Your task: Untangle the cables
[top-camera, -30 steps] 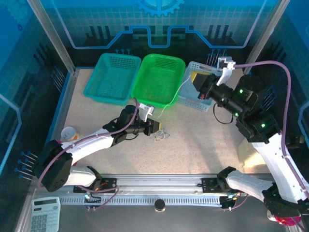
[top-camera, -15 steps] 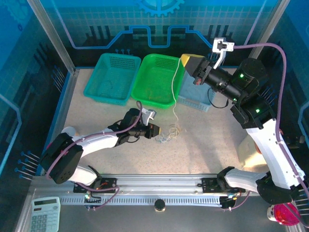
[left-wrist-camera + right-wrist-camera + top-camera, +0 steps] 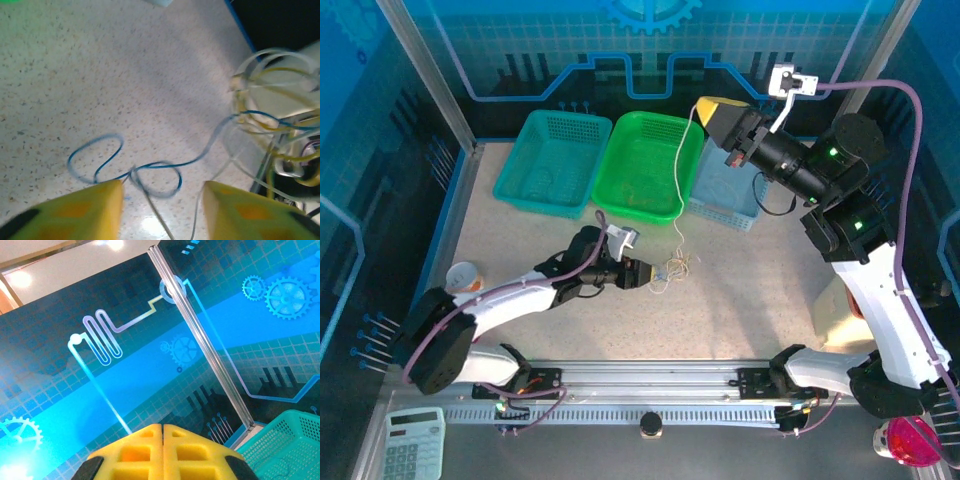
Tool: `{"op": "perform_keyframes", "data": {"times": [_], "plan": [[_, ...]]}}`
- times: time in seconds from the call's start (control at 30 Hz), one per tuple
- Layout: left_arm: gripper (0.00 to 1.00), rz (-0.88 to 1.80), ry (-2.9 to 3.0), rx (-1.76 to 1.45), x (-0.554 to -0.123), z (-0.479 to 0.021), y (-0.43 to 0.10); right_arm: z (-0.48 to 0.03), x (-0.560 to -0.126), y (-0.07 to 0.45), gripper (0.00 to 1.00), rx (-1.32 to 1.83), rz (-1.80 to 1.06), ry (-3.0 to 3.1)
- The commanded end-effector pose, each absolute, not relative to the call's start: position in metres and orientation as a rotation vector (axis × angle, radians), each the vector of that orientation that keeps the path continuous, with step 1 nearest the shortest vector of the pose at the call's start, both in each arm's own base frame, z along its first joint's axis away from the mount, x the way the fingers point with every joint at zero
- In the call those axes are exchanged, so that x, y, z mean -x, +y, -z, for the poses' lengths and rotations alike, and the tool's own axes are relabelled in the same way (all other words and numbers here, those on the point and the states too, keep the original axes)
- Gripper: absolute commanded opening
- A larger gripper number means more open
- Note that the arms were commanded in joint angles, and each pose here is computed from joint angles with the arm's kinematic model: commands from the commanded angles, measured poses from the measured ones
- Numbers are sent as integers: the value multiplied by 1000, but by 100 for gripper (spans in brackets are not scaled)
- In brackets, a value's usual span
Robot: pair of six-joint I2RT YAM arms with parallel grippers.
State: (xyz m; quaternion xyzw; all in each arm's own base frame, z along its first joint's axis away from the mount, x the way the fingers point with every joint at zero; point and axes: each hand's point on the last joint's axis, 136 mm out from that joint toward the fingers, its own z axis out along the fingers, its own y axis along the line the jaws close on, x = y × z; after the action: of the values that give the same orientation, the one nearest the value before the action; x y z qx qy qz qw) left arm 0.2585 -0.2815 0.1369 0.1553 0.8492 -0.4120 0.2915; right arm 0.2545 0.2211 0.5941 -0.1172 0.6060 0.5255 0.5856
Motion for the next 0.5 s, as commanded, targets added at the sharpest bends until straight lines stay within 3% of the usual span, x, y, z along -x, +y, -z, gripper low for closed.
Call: {"op": "perform_keyframes", "data": {"times": [0.0, 0.33, 0.47], "plan": [[57, 1063, 2237, -453, -249, -153, -273, -606, -252, 218, 0, 279, -1244, 1358], [78, 1073, 2117, -506, -256, -203, -280, -606, -249, 231, 0, 302, -1290, 1353], [81, 1040, 2085, -516, -270, -211, -286, -606, -245, 240, 0, 324, -1307, 1356]]}}
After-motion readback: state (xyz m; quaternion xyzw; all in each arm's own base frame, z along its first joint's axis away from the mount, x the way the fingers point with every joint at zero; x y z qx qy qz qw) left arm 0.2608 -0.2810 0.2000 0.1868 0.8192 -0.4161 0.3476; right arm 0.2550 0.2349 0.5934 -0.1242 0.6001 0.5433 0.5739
